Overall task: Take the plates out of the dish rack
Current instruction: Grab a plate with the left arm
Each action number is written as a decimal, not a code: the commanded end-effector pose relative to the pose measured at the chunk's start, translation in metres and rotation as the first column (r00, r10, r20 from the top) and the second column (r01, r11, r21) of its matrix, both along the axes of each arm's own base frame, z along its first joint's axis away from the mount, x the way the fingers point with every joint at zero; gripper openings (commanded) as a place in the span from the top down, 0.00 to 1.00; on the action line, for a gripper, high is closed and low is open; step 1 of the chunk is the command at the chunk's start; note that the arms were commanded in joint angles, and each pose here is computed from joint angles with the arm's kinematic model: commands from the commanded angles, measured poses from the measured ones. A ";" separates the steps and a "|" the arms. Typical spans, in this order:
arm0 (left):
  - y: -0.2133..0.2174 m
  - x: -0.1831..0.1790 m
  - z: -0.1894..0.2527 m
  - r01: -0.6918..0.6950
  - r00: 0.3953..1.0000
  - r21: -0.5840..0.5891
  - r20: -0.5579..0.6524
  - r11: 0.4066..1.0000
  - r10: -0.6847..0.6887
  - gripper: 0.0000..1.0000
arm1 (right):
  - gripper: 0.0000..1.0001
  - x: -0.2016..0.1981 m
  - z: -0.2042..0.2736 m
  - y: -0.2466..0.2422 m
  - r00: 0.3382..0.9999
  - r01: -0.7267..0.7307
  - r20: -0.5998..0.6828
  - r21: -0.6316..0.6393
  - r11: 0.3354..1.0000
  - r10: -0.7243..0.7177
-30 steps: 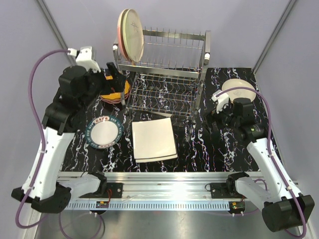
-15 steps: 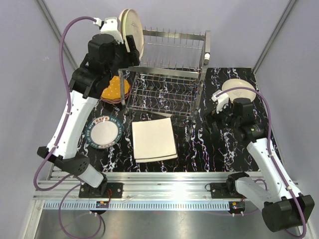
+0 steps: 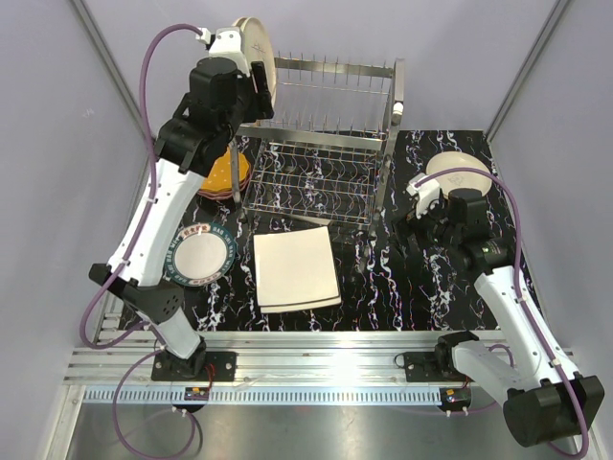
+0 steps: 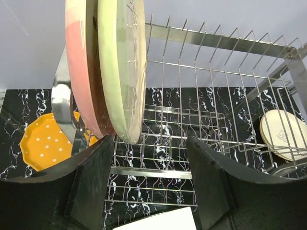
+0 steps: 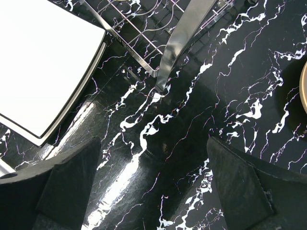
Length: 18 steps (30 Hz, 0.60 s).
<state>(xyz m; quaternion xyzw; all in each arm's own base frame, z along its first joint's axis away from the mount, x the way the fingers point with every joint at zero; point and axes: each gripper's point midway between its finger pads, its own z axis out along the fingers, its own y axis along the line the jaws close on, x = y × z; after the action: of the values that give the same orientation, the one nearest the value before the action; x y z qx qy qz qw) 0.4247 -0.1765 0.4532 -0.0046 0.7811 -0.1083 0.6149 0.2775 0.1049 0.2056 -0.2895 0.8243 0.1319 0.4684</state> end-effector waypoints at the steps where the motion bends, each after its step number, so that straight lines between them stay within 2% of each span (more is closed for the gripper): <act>1: 0.004 0.010 0.028 -0.036 0.995 -0.018 0.092 0.999 0.038 0.36 | 0.00 0.006 0.014 -0.001 0.997 -0.003 0.071 0.008 1.000 0.002; 18: 0.017 0.037 0.011 -0.149 0.984 0.019 0.103 0.989 0.147 0.44 | 0.00 0.005 0.018 -0.002 0.996 0.002 0.084 0.007 1.000 -0.003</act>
<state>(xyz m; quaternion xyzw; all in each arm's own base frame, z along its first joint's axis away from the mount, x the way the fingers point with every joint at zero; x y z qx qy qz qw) 0.4490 -0.1683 0.4484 -0.0278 0.7733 -0.0656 0.6300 0.2763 0.1042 0.2080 -0.2894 0.8219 0.1307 0.4729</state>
